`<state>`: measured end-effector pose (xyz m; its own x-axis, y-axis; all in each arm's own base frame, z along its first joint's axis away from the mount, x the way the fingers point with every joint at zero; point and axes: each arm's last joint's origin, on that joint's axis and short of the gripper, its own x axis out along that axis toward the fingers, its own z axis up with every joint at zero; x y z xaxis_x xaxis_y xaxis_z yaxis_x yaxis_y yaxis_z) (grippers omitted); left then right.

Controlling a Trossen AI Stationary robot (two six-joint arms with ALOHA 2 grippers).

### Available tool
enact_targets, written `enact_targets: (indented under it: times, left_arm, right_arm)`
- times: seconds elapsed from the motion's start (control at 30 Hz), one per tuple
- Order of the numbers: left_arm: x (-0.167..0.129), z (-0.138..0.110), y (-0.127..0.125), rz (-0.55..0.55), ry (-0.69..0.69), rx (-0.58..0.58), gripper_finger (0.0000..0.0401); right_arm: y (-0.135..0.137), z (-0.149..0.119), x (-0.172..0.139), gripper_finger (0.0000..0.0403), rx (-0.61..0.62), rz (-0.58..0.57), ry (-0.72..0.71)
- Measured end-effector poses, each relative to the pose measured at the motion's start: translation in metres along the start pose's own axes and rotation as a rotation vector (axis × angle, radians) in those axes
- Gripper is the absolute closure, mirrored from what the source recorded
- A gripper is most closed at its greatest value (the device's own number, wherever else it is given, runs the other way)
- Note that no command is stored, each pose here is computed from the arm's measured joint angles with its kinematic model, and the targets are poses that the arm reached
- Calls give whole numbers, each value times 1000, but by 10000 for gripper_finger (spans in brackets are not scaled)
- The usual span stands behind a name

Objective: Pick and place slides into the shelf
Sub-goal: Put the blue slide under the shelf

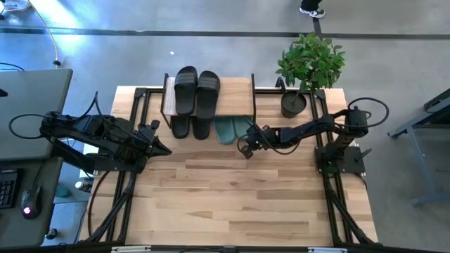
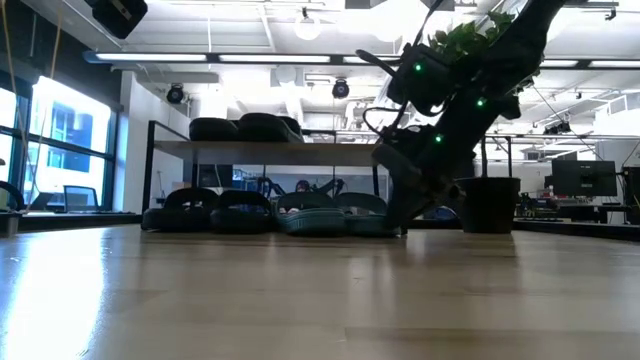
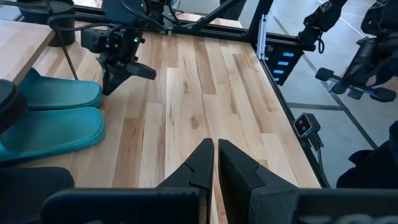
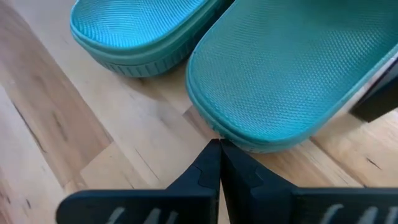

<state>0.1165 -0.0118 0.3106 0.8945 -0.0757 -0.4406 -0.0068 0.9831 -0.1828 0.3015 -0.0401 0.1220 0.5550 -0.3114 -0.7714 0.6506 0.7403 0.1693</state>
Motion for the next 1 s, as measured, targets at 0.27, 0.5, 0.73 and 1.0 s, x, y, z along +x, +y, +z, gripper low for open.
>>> enact_targets:
  times: [0.27,0.5,0.73,1.0]
  left_arm:
    - [0,0,0,0,0,0,389]
    - [0,0,0,0,0,0,389]
    - [0,0,0,0,0,0,389]
    - [1,7,-1,-3,-71,-1,389]
  right_arm:
    - [4,-1,-1,403,-10,50,22]
    - [18,-2,-16,403,-52,153,25]
    - [29,14,-59,403,-72,261,-97]
    - [24,23,-108,403,-67,269,-197]
